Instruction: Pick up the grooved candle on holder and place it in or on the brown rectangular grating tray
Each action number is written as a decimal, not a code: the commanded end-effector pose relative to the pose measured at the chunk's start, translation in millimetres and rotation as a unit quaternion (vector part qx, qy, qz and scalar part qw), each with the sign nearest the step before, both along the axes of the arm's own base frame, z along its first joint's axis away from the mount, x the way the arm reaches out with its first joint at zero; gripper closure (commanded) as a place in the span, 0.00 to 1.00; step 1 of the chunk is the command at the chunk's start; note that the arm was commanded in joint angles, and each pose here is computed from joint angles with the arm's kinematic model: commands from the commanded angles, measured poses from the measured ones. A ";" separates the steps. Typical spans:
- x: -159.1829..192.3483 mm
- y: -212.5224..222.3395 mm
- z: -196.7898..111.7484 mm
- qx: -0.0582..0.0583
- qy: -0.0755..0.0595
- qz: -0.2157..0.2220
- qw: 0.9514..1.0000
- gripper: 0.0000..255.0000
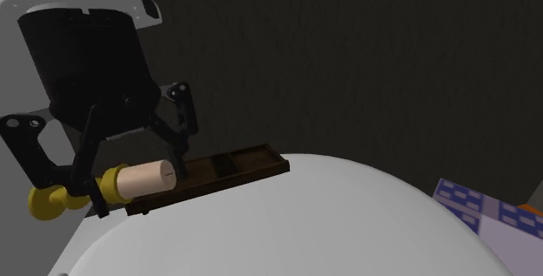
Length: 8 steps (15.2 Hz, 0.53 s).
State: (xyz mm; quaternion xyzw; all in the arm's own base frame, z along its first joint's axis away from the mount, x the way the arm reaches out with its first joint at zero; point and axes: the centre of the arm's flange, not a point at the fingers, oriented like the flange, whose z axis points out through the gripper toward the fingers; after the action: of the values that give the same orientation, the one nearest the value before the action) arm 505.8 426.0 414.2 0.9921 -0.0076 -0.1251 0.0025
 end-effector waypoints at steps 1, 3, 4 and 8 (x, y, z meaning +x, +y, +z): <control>0.4 0.0 11.0 0.000 0.000 0.000 1.000 1.00; 0.4 0.0 21.6 0.000 0.000 0.000 1.000 1.00; 0.4 0.0 26.9 0.000 0.000 0.000 1.000 1.00; 0.4 0.0 47.1 0.000 0.000 0.000 1.000 1.00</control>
State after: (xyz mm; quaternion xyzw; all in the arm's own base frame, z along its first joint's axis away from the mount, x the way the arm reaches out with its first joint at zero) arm 506.4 425.7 455.9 0.9921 -0.0076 -0.1251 0.0026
